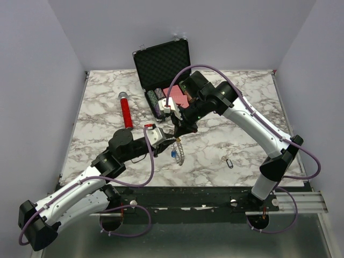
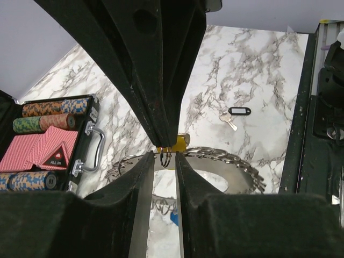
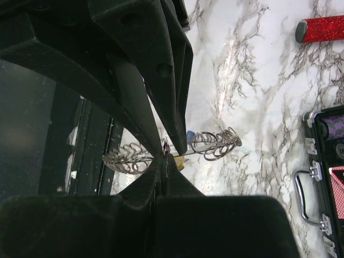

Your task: Put the keys on the keyring

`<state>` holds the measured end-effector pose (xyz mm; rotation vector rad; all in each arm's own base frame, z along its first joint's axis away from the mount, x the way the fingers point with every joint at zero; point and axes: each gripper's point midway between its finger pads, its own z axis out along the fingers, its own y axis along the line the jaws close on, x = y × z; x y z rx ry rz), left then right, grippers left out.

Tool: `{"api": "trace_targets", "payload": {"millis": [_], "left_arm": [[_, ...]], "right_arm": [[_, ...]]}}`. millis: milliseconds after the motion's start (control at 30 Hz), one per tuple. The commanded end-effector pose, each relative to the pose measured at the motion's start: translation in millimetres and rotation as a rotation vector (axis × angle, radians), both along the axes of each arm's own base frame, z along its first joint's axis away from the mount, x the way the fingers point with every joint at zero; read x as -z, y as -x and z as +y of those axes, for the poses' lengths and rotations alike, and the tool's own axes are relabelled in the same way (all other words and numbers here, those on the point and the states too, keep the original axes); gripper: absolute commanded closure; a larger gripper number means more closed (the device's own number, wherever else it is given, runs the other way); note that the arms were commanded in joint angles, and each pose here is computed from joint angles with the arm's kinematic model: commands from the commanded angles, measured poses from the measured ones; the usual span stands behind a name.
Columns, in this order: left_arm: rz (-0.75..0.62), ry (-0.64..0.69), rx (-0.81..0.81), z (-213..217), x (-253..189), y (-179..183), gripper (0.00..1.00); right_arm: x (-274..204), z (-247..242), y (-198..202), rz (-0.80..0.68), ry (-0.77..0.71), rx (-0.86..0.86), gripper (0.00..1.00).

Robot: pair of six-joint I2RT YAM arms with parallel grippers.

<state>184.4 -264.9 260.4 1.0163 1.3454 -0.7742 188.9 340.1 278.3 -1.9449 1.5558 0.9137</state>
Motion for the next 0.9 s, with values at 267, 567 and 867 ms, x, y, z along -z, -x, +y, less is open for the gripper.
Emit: {"api": "trace_targets", "payload": {"millis": [267, 567, 867], "left_arm": [[-0.016, 0.056, 0.017, -3.6, -16.4, 1.9, 0.87], [0.007, 0.064, -0.030, 2.8, -13.1, -1.0, 1.00], [0.070, 0.157, -0.027, 9.6, -11.4, 10.6, 1.00]], "right_arm": [[-10.0, 7.5, 5.0, 0.012, -0.043, -0.026, 1.00], [-17.0, 9.8, 6.5, 0.036, -0.068, -0.004, 0.85], [-38.3, -1.4, 1.3, 0.082, -0.149, 0.013, 0.54]]}}
